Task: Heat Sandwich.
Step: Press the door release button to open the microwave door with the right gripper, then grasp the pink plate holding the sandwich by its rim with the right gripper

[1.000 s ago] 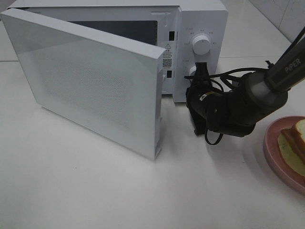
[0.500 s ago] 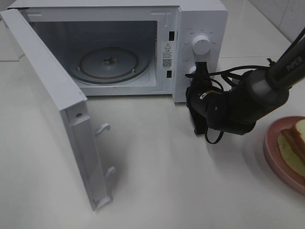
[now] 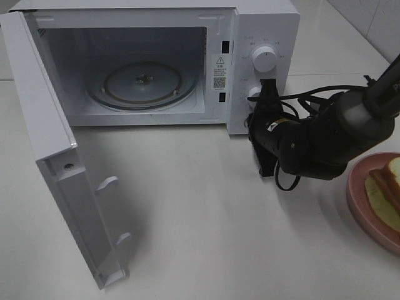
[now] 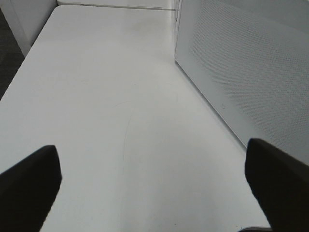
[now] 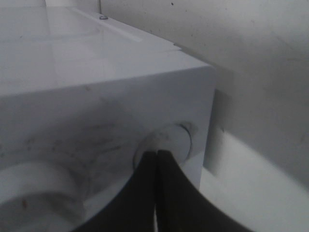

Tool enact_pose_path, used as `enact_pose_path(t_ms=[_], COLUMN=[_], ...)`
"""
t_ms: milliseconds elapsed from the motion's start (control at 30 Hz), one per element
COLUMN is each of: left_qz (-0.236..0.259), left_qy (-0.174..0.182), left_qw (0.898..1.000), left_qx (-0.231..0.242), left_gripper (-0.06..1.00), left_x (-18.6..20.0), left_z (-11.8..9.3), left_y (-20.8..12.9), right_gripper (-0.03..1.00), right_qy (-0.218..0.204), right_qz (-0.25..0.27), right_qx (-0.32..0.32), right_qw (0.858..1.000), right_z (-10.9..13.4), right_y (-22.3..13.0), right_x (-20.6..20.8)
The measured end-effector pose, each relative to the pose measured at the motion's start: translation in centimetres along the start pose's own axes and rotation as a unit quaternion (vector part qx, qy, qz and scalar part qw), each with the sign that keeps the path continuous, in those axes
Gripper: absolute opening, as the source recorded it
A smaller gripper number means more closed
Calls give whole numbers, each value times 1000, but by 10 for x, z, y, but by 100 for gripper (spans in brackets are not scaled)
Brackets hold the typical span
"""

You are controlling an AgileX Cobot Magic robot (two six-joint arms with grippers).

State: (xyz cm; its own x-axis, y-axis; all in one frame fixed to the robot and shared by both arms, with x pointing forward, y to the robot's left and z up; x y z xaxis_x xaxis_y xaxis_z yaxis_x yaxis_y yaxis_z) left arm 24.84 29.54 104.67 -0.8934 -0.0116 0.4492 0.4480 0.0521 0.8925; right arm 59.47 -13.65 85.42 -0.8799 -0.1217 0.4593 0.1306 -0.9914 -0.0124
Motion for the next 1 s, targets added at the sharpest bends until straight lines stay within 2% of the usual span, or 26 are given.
enact_pose_path(t_ms=[200, 333, 500, 667, 733, 767, 800, 867, 900, 933, 1000], left_qz=[0, 0, 0, 0, 0, 0, 0, 0, 0, 0, 0], left_qy=[0, 0, 0, 0, 0, 0, 0, 0, 0, 0, 0], left_qw=[1000, 1000, 1000, 1000, 1000, 1000, 1000, 1000, 1000, 1000, 1000], left_qx=[0, 0, 0, 0, 0, 0, 0, 0, 0, 0, 0], left_gripper=[97, 97, 97, 97, 97, 97, 97, 97, 97, 97, 97], left_x=[0, 0, 0, 0, 0, 0, 0, 0, 0, 0, 0], left_z=[0, 0, 0, 0, 0, 0, 0, 0, 0, 0, 0], left_y=[0, 0, 0, 0, 0, 0, 0, 0, 0, 0, 0], right_gripper=[1, 1, 1, 1, 1, 1, 1, 1, 1, 1, 1], right_qy=[-1, -32, -44, -66, -76, -88, -88, -98, -107, -107, -119], right_qz=[26, 34, 42, 68, 80, 97, 97, 115, 132, 132, 150], right_qx=[20, 40, 60, 116, 143, 176, 176, 215, 248, 248, 280], right_qw=[999, 998, 996, 989, 983, 976, 976, 965, 954, 954, 941], right_z=[-2, -8, -4, 4, 6, 8, 8, 9, 10, 10, 10], right_y=[-13, -10, -8, -4, -4, -6, -6, -7, -8, -8, -10], right_x=[15, 32, 45, 74, 81, 88, 88, 94, 100, 100, 105])
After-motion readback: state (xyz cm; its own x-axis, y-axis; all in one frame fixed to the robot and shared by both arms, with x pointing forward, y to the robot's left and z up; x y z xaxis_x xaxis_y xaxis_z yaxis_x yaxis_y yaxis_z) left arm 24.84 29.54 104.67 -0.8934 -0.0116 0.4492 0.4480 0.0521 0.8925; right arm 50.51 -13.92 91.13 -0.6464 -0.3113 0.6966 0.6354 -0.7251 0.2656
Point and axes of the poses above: a point on each arm's last joint axis where the gripper is mounted, x pointing back along that axis away from the gripper, z along the wrist's bending axis when the last joint is at zero, y = z × x, the point moved 2 cm from there along -x, pointing out along that axis toward the gripper
